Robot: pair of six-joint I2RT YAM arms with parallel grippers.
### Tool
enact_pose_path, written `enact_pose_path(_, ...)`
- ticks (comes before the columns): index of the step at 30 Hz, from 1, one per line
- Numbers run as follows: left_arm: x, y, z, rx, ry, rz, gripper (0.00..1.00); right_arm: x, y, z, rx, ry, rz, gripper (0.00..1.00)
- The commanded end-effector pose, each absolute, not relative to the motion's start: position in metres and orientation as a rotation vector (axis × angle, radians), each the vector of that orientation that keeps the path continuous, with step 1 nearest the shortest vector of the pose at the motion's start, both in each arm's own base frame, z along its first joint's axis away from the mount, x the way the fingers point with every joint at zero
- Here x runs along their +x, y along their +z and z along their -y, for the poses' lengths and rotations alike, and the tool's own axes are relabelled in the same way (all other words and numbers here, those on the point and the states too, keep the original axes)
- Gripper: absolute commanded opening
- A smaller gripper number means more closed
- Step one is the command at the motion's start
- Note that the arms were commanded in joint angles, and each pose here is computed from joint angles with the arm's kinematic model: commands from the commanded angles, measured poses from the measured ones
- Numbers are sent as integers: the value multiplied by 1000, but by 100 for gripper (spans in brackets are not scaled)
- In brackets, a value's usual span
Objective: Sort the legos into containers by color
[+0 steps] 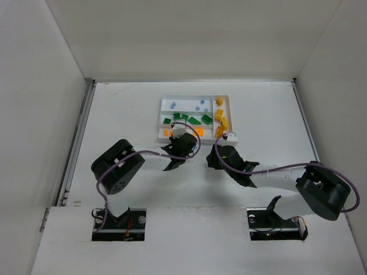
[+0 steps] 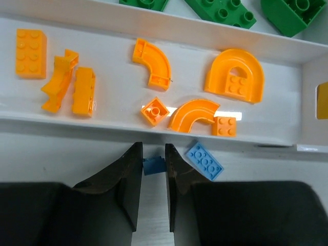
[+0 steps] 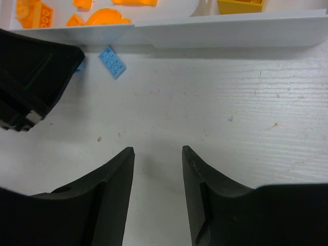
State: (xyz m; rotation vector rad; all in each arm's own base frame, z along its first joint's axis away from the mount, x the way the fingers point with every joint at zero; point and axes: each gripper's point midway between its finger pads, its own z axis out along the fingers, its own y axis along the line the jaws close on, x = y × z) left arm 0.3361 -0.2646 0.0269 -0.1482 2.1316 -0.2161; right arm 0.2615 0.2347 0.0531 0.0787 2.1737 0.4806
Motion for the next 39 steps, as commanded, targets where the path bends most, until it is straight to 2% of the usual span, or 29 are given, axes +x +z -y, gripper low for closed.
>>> enact_pose_path(1, 326, 68, 264, -131, -253, -2083, 10, 272, 68, -245, 89, 514, -2105, 49)
enact_pose_path(5, 333, 123, 261, -154, -322, -2005, 10, 276, 68, -253, 55, 521, -2106, 49)
enact_pose_path(10, 380, 155, 252, -221, -396, -1974, 11, 282, 69, -261, 30, 514, -2104, 48)
enact_pose_path(20, 516, 138, 252, -366, -433, -1972, 12, 261, 73, -270, 9, 556, -2100, 48)
enact_pose_path(26, 558, 120, 256, -369, -408, -1997, 14, 252, 68, -275, -33, 546, -2117, 49)
enact_pose_path(29, 570, 111, 256, -365, -387, -1997, 21, 253, 69, -275, -37, 536, -2116, 49)
enact_pose_path(34, 561, 132, 252, -366, -414, -1962, 44, 266, 70, -273, -113, 474, -2106, 55)
enact_pose_path(36, 547, 147, 252, -352, -439, -1937, 47, 274, 66, -275, -150, 449, -2121, 55)
enact_pose_path(39, 517, 165, 242, -374, -474, -1900, 47, 286, 64, -280, -231, 395, -2120, 54)
